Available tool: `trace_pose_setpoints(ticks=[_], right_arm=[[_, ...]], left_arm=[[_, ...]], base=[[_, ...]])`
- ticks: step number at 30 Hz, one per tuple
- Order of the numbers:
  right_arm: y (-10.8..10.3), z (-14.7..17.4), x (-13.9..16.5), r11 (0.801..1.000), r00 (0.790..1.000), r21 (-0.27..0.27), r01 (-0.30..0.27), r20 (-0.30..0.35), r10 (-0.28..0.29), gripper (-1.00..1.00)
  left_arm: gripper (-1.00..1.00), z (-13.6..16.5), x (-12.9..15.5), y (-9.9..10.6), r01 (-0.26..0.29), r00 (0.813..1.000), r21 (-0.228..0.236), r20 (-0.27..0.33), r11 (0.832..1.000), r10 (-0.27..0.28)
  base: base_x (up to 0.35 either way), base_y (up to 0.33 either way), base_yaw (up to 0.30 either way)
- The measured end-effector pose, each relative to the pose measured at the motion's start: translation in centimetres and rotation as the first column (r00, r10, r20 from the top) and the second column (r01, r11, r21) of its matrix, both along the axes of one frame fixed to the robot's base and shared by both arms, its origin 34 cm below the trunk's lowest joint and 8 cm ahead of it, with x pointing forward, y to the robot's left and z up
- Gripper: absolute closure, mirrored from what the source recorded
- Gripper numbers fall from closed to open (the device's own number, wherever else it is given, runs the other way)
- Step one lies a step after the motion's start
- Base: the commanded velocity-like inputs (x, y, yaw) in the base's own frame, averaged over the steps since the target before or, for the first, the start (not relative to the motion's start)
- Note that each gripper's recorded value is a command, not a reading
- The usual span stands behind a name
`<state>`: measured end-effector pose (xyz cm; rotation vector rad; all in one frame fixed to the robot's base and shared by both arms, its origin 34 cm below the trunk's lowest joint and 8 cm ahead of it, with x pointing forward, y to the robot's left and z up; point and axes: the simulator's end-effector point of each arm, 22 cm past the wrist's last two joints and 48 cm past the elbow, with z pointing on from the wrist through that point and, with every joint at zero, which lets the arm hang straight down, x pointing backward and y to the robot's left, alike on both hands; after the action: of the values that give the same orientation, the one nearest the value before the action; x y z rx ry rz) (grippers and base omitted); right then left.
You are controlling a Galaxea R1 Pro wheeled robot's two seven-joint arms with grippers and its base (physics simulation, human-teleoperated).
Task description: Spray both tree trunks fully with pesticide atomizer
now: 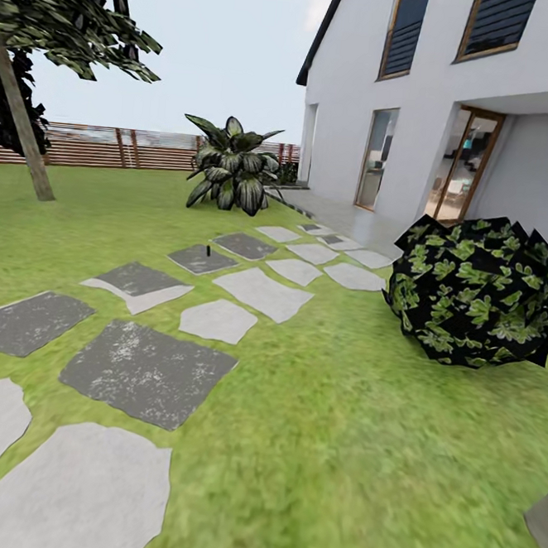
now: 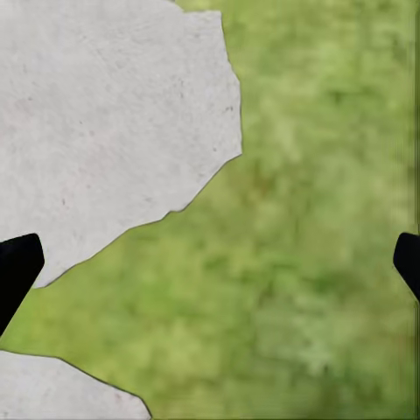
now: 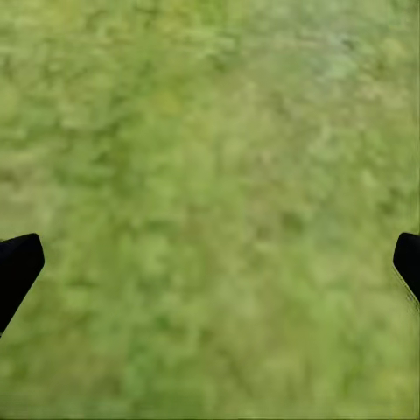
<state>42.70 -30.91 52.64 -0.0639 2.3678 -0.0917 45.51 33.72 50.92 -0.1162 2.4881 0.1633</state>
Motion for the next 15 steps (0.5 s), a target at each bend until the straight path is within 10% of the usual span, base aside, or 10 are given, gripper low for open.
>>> trace_pose_setpoints(ticks=[15], right_arm=[[0.00,0.01,0.01,1.000,1.000,0.000,0.000,0.000,0.000,-1.00]], left_arm=[[-1.00,0.01,0.00,0.03,-0.002,1.000,0.000,0.000,1.000,0.002]], base=[[0.315,-0.080,0.000]])
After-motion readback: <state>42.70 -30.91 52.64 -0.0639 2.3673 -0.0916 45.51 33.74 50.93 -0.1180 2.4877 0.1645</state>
